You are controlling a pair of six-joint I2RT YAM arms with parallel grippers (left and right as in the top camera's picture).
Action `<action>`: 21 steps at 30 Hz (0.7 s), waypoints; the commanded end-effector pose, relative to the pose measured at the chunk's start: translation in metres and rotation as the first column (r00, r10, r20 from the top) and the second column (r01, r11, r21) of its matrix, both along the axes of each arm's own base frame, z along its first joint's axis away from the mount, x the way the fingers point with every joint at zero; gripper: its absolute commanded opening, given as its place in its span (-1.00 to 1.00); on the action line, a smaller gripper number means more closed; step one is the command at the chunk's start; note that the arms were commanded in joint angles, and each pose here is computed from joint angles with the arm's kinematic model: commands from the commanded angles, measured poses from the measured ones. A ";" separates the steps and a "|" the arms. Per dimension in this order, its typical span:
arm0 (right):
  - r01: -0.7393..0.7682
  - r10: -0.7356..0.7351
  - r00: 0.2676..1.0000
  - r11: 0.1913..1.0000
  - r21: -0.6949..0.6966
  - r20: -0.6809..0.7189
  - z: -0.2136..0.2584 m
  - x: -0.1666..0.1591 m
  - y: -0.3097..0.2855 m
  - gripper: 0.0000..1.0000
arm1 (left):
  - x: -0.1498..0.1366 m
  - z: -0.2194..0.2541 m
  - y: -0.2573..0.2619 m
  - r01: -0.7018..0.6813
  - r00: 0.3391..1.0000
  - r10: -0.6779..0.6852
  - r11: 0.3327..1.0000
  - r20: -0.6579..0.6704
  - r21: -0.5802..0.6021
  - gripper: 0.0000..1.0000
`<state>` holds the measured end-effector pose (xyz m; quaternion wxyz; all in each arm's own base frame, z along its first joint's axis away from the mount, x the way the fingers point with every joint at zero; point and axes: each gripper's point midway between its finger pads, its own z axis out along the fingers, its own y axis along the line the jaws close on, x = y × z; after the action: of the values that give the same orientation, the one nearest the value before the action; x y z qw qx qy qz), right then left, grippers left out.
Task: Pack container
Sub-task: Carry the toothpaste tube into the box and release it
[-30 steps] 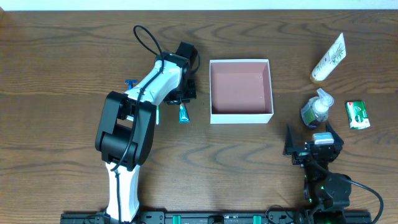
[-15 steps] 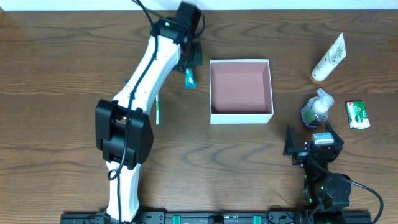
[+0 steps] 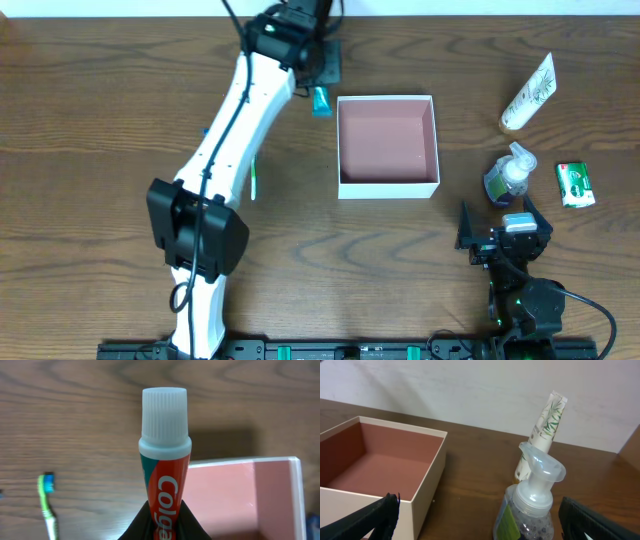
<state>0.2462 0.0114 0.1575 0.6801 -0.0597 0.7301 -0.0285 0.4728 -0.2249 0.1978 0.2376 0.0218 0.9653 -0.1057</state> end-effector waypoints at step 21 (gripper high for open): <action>0.006 -0.006 1.000 1.000 -0.014 0.001 0.000 0.000 -0.002 0.98 | -0.038 -0.030 -0.056 -0.021 0.994 0.020 1.000 -0.108 -0.010 -0.71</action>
<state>0.2462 0.0114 0.1575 0.6801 -0.0597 0.7301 -0.0285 0.4392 -0.2753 0.1775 0.1958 0.0104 0.9737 -0.1163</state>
